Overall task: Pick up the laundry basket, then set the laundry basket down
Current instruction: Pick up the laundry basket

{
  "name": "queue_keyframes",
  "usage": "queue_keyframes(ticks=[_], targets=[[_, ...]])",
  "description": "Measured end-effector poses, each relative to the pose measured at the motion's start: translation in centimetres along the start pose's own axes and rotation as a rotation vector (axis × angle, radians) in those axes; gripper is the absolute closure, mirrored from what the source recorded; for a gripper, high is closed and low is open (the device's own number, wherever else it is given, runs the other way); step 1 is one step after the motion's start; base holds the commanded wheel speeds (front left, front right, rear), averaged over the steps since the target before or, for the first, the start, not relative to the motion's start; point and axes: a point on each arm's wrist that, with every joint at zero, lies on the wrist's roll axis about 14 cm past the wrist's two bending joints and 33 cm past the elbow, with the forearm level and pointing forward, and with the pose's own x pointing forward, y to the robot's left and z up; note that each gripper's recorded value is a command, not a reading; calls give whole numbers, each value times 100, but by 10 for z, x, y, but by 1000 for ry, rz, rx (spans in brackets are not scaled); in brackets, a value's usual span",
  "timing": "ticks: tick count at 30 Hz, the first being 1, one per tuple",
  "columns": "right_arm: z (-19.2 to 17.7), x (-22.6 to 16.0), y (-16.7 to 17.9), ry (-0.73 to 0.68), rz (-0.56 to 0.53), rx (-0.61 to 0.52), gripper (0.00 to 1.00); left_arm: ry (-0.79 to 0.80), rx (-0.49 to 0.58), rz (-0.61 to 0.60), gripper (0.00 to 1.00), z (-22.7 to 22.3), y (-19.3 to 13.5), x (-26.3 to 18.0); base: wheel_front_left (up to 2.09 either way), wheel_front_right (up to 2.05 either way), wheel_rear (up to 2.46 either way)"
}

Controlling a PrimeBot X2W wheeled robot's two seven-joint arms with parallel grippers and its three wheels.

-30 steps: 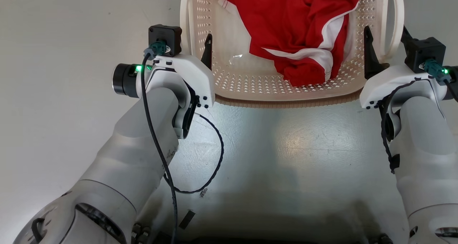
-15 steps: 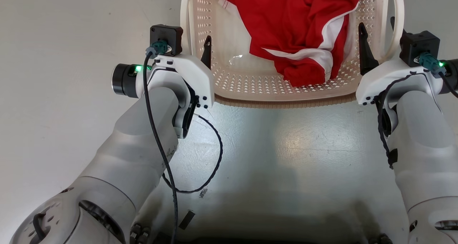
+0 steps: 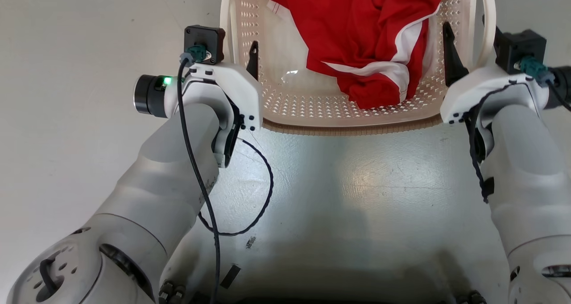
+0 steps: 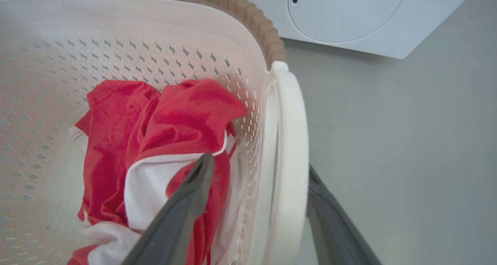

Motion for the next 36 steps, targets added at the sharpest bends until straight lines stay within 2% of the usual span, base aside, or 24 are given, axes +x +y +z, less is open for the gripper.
queue_keyframes(ticks=[23, 34, 36], targets=[[-3, 1, 0, 108, 7, 45, 0, 101, -17, 14, 0, -3, 1, -1, 0, 0, 0], [-7, 0, 0, 164, -4, 113, 0, 108, -8, 2, 0, 2, -2, -1, 0, 0, 0], [-10, -1, 0, 179, -3, 114, 5, 110, -6, 2, 0, 1, -2, -2, 0, 0, 0]])
